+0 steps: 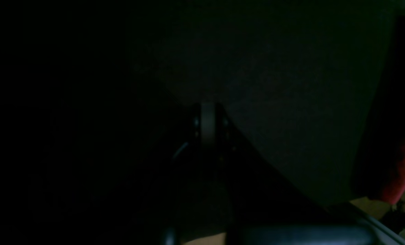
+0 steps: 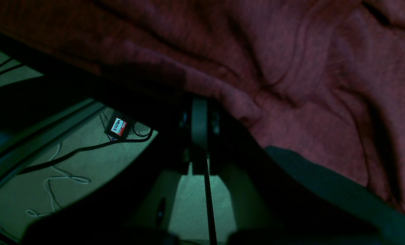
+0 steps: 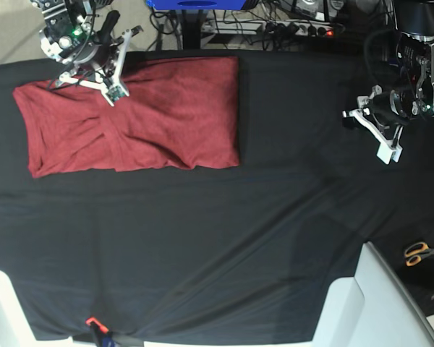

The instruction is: Fold the T-shirt properly

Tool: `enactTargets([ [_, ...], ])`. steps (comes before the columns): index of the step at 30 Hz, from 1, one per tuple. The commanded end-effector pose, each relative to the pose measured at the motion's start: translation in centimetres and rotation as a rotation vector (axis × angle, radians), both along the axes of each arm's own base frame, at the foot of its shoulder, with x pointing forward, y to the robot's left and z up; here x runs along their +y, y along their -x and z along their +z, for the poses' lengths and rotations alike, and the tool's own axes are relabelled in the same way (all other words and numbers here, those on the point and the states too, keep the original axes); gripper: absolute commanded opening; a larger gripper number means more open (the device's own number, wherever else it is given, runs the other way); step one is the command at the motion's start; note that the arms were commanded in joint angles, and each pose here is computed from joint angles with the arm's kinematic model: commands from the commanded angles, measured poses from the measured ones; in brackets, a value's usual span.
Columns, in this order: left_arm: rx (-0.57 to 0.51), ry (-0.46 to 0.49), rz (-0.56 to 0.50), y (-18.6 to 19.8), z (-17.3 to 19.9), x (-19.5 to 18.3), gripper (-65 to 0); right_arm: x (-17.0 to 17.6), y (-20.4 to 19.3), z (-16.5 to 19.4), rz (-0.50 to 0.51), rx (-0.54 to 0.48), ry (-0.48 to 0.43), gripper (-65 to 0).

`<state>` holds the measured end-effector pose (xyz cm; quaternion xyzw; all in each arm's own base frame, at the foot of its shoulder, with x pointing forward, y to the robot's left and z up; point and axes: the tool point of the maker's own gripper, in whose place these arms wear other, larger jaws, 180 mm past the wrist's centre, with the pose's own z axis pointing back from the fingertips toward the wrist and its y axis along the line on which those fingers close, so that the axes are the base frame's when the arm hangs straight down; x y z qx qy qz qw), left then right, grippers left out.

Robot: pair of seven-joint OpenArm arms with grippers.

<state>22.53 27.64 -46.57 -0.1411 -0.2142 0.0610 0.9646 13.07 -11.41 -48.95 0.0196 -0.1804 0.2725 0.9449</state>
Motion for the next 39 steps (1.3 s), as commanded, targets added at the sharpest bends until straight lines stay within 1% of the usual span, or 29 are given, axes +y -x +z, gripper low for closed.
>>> enactTargets([
  [1, -0.037, -0.009, -0.004, -1.0, 1.0, 0.6, -65.0, -0.2, -0.4, 0.5, 0.002, -0.025, 0.003, -64.8],
  [6, -0.037, -0.009, -0.004, -1.0, 1.0, 0.6, -65.0, -0.1, -0.6, 0.8, 0.003, -0.034, 0.003, -65.0],
  [8, -0.037, -0.009, -0.004, -1.0, 1.0, 0.6, -65.0, -0.5, -1.1, 1.2, 0.019, -0.058, 0.038, -65.0],
  [12, -0.037, -0.009, -0.004, -1.0, 1.0, 0.6, -65.0, -1.2, -1.0, 1.0, 0.044, -0.068, 0.096, -65.0],
  [17, -0.037, -0.009, -0.004, -1.0, 1.0, 0.6, -65.0, -1.3, -1.4, 0.9, 0.047, -0.074, 0.102, -65.0],
  [21, -0.037, -0.009, -0.004, -1.0, 1.0, 0.6, -65.0, -1.7, -1.4, 0.1, 0.044, -0.054, 0.111, -65.0],
  [26, -0.037, -0.009, -0.004, -1.0, 1.0, 0.6, -65.0, -1.4, -2.2, 0.4, 0.052, -0.098, 0.093, -65.0],
  [32, -0.037, -0.009, -0.004, -1.0, 1.0, 0.6, -65.0, -1.5, -2.4, 0.6, 0.053, -0.109, 0.094, -65.0],
  [36, -0.037, -0.009, -0.004, -1.0, 1.0, 0.6, -65.0, -2.5, -3.1, 1.1, 0.046, -0.149, 0.168, -65.0],
  [39, -0.037, -0.009, -0.004, -1.0, 1.0, 0.6, -65.0, -2.5, -3.3, 1.3, 0.043, -0.158, 0.174, -65.0],
])
